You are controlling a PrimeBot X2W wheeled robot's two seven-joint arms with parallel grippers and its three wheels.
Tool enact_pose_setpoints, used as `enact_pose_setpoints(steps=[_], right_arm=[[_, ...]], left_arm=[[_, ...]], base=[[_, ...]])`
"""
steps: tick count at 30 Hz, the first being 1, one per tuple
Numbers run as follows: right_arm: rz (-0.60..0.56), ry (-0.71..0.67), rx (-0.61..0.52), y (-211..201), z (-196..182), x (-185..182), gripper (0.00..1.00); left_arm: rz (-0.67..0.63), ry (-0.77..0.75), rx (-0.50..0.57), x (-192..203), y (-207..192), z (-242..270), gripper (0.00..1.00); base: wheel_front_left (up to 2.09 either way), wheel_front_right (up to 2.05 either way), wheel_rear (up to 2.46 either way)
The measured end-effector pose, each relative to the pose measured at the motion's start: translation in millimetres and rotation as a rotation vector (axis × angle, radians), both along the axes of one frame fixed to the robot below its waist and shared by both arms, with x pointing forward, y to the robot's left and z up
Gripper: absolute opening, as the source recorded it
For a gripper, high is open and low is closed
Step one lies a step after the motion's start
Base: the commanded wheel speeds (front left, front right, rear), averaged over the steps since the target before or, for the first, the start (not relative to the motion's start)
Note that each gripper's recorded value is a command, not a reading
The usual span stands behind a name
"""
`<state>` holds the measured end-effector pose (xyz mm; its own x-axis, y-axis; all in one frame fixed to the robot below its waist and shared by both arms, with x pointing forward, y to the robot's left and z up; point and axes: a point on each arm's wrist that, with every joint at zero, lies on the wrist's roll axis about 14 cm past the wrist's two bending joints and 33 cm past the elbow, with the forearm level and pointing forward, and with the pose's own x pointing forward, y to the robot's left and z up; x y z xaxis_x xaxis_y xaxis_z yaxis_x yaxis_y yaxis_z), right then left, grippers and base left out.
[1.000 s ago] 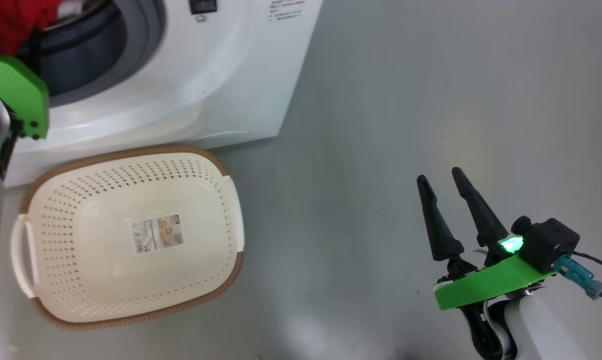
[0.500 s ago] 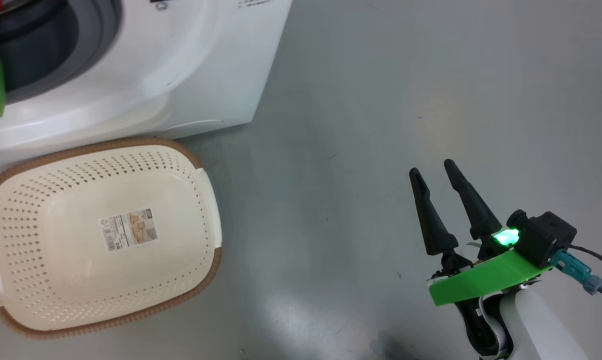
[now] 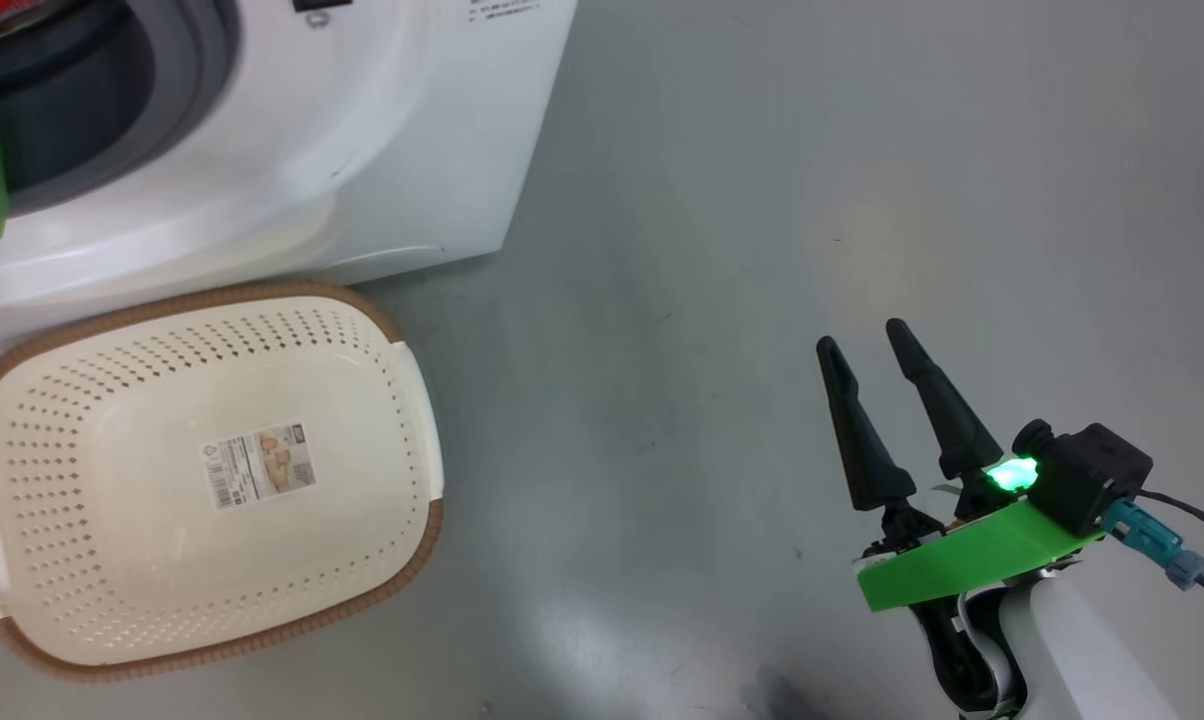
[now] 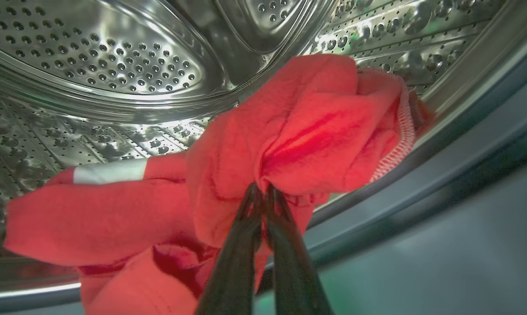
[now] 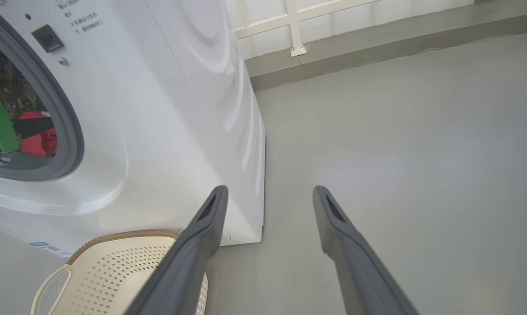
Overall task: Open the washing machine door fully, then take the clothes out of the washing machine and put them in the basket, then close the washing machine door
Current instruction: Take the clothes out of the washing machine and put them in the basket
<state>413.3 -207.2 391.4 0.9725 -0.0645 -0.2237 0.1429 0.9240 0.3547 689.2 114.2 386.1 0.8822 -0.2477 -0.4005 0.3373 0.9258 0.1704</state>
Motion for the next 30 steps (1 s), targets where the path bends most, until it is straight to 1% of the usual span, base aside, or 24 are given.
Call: enact_pose_setpoints(steps=[6, 11, 15, 19, 25, 30], right_arm=[[0.009, -0.020, -0.003, 2.4, 5.7, 3.3, 1.00], [0.030, -0.037, -0.002, 9.1, 10.9, 6.3, 1.00], [0.041, -0.057, -0.004, 12.4, 17.8, 7.3, 1.00], [0.054, -0.073, -0.018, 15.3, 24.0, 7.6, 1.00], [0.071, -0.079, -0.015, 22.4, 27.7, 1.6, 1.00], [0.091, -0.105, -0.011, 29.6, 36.3, 4.0, 1.00]], left_arm=[[0.031, -0.052, -0.088, -3.8, -1.4, 18.7, 0.00], [0.098, -0.077, -0.228, -15.2, 0.7, 30.6, 0.00], [0.141, -0.098, -0.320, -27.6, 5.3, 42.1, 0.00], [0.177, -0.178, -0.425, -37.2, 15.0, 69.6, 0.00], [0.234, -0.260, -0.507, -68.8, 39.2, 90.0, 0.00], [0.254, -0.322, -0.539, -88.8, 50.5, 107.9, 0.00]], base=[[0.00, 0.00, 0.00], [0.00, 0.00, 0.00], [0.00, 0.00, 0.00], [0.00, 0.00, 0.00], [0.00, 0.00, 0.00], [0.00, 0.00, 0.00]])
